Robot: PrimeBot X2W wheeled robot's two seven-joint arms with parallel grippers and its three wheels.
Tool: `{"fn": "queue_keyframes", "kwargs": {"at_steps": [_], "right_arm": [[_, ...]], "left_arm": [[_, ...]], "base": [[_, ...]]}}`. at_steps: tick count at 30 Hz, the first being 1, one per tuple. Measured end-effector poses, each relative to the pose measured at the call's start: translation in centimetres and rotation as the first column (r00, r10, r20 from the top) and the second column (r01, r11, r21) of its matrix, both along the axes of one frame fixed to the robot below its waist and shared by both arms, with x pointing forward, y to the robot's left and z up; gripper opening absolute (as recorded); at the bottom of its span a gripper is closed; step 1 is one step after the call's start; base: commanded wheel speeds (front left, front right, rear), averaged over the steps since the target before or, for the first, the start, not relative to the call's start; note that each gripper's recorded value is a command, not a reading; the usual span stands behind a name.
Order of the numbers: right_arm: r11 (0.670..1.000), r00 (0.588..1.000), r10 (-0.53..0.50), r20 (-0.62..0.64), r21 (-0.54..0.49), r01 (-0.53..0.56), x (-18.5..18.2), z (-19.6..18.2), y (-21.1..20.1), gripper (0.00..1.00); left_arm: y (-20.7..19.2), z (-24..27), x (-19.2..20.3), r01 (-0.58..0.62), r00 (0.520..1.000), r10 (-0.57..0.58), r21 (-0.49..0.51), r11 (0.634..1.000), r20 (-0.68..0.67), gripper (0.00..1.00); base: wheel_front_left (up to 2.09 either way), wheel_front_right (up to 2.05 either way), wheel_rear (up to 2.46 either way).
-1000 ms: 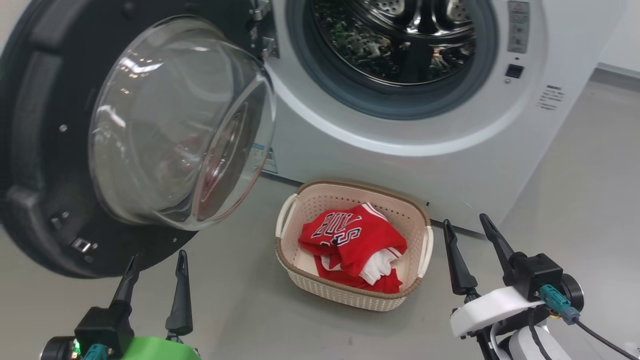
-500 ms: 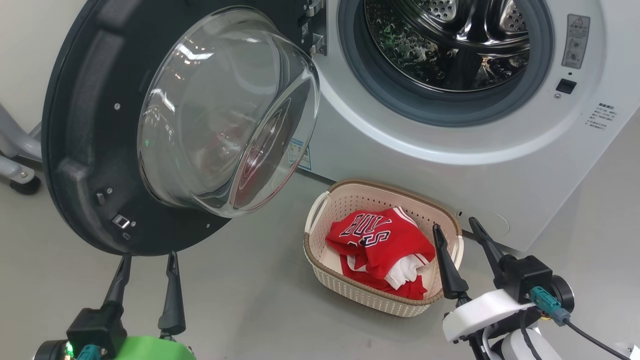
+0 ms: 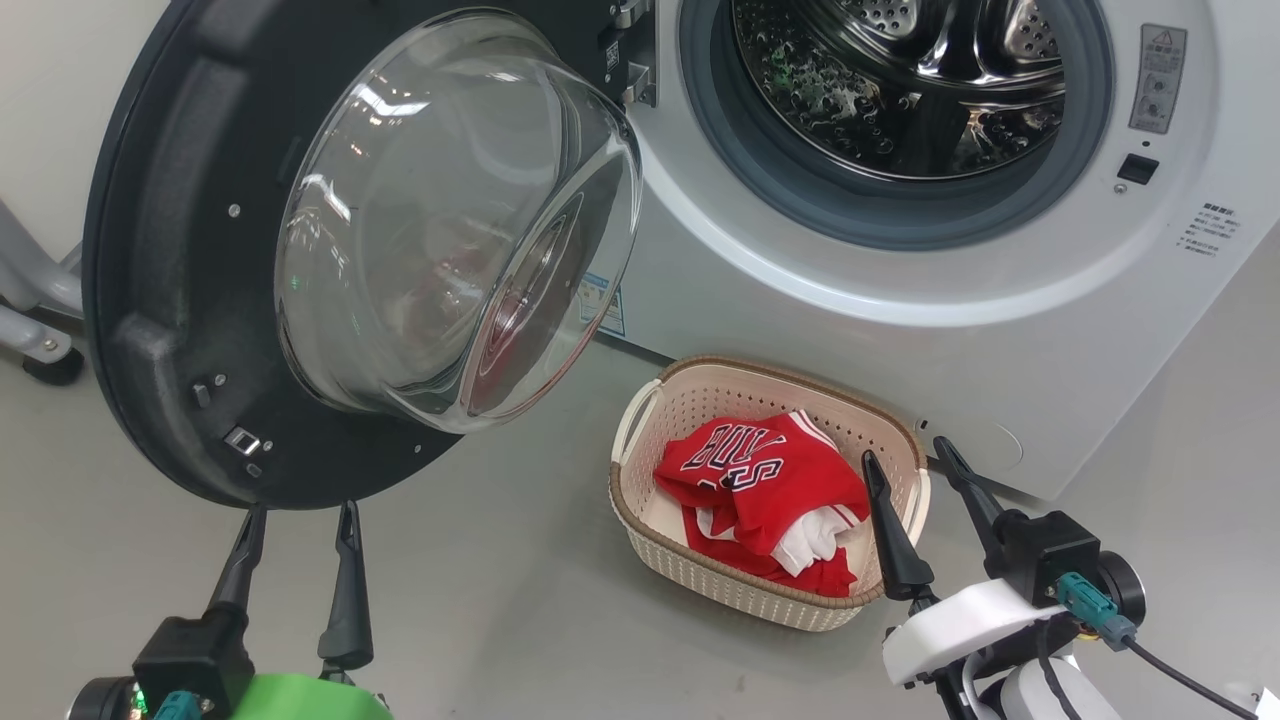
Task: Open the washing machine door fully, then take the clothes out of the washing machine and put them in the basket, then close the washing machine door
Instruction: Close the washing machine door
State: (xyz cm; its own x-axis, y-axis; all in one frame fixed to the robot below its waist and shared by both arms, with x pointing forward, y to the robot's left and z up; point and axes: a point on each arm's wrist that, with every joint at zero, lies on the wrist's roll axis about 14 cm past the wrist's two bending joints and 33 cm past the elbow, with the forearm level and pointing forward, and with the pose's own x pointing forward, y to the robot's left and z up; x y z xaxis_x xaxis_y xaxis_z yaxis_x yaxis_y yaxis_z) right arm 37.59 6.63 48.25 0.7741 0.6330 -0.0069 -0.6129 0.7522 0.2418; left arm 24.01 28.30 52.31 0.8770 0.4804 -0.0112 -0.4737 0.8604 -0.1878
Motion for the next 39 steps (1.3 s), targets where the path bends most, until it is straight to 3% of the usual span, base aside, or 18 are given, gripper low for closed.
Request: {"fn": "queue_keyframes", "kwargs": {"at_steps": [2, 3, 4, 6, 7, 8, 17, 22, 24, 27, 31, 32, 34, 39], "right_arm": [[1.000, 1.000, 0.001, 0.001, -0.001, -0.001, 0.0, 0.0, 0.0, 1.00], [1.000, 1.000, 0.001, 0.001, -0.001, -0.001, 0.0, 0.0, 0.0, 1.00], [1.000, 1.000, 0.001, 0.000, -0.001, -0.001, 0.0, 0.0, 0.0, 1.00], [1.000, 1.000, 0.001, 0.000, -0.001, -0.001, 0.0, 0.0, 0.0, 1.00], [1.000, 1.000, 0.001, 0.000, -0.001, -0.001, 0.0, 0.0, 0.0, 1.00], [1.000, 1.000, 0.001, -0.001, -0.001, -0.001, 0.0, -0.1, 0.0, 1.00], [1.000, 1.000, 0.001, -0.003, -0.001, -0.001, 0.0, -0.1, 0.0, 1.00], [1.000, 1.000, 0.003, -0.004, -0.002, -0.003, 0.0, -0.2, 0.1, 1.00], [1.000, 1.000, 0.004, -0.008, -0.004, -0.004, 0.0, -0.3, 0.1, 1.00], [1.000, 1.000, 0.006, -0.011, -0.010, -0.006, 0.1, -0.4, 0.1, 1.00], [1.000, 1.000, 0.009, -0.013, -0.011, -0.009, 0.2, -0.6, 0.2, 1.00], [1.000, 1.000, 0.011, -0.014, -0.010, -0.011, 0.2, -0.6, 0.2, 1.00], [1.000, 1.000, 0.012, -0.013, -0.009, -0.012, 0.2, -0.6, 0.3, 1.00], [1.000, 1.000, 0.010, -0.014, -0.007, -0.010, 0.4, -0.6, 0.3, 1.00]], "left_arm": [[0.0, 0.0, 0.0, 0.000, 1.000, 0.000, -0.002, 1.000, 0.001, 1.00], [0.0, 0.0, 0.0, 0.000, 1.000, 0.000, -0.002, 1.000, 0.001, 0.90], [0.0, 0.0, 0.0, 0.000, 1.000, 0.000, -0.002, 1.000, 0.001, 0.51], [0.0, 0.0, 0.0, 0.000, 1.000, 0.000, -0.005, 1.000, 0.001, 0.25], [0.0, 0.0, 0.0, 0.001, 1.000, -0.001, -0.007, 1.000, 0.002, 0.04], [-0.1, 0.0, 0.1, 0.003, 1.000, -0.003, -0.010, 1.000, 0.003, 0.00], [-0.7, 0.5, 0.4, 0.033, 0.997, -0.025, -0.108, 0.994, 0.074, 0.00], [-1.0, 1.4, 0.6, 0.081, 0.979, -0.023, -0.283, 0.956, 0.200, 0.00], [-1.1, 1.8, 0.7, 0.108, 0.966, -0.011, -0.368, 0.923, 0.257, 0.00], [-1.0, 2.6, 0.7, 0.157, 0.930, 0.047, -0.510, 0.845, 0.364, 0.00], [-0.6, 4.2, 0.5, 0.218, 0.866, 0.145, -0.623, 0.751, 0.478, 0.00], [-0.3, 5.0, 0.3, 0.254, 0.827, 0.198, -0.663, 0.705, 0.527, 0.00], [0.5, 5.7, -0.1, 0.285, 0.783, 0.255, -0.691, 0.664, 0.568, 0.00], [4.6, 8.0, -2.0, 0.361, 0.633, 0.407, -0.716, 0.598, 0.658, 0.00]], "base": [[0.00, 0.00, 0.00], [0.00, 0.00, 0.00], [0.00, 0.00, 0.00], [0.00, 0.00, 0.00], [0.00, 0.00, 0.00], [0.00, 0.00, 0.00], [0.00, 0.00, 0.00], [0.00, 0.00, 0.00], [0.00, 0.00, 0.00], [0.00, 0.00, 0.00], [0.00, 0.00, 0.00], [0.00, 0.00, 0.00], [0.00, 0.00, 0.00], [0.00, 0.00, 0.00]]}}
